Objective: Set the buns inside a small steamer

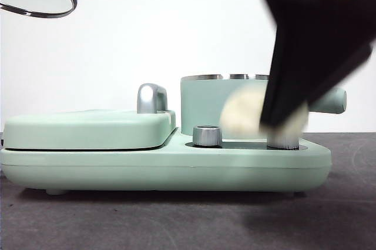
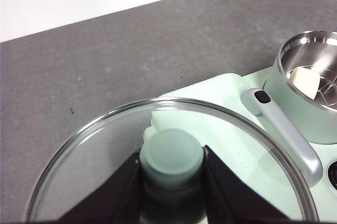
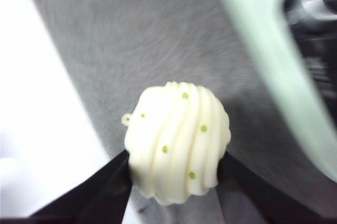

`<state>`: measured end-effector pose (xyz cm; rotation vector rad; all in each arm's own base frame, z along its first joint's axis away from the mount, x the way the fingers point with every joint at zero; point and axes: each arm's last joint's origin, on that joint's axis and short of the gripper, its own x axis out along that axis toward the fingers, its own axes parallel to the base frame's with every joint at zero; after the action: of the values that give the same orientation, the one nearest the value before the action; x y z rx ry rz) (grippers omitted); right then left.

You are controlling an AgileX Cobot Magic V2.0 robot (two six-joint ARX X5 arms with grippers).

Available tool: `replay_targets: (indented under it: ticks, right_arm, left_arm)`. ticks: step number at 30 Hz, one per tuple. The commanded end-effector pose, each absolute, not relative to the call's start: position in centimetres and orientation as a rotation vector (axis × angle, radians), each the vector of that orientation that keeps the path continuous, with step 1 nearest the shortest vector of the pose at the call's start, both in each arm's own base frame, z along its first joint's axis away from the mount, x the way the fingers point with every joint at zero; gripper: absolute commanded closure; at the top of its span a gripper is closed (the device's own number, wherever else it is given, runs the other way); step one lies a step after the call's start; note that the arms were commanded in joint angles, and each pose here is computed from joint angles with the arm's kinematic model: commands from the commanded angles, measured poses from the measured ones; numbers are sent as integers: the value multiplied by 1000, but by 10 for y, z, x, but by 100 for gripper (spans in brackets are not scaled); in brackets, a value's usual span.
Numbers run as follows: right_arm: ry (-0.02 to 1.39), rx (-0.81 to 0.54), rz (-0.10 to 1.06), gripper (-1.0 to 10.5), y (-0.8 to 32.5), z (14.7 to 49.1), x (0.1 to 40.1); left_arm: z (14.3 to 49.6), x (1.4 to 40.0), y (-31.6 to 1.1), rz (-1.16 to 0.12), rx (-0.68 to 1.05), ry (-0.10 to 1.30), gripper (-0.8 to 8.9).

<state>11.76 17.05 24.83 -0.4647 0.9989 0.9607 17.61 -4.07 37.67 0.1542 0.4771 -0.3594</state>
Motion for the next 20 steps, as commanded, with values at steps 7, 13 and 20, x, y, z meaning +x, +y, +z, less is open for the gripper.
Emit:
replay_targets:
  ticks: [7, 13, 20]
  right_arm:
    - [989, -237, 780, 726, 156, 340, 146]
    - [995, -268, 707, 726, 159, 358, 194]
    - [1038, -294, 643, 725, 172, 343, 264]
  left_arm:
    - [385, 177, -41, -360, 156, 433, 798]
    - [385, 177, -41, -360, 156, 433, 798]
    - [385, 177, -41, -360, 156, 433, 797]
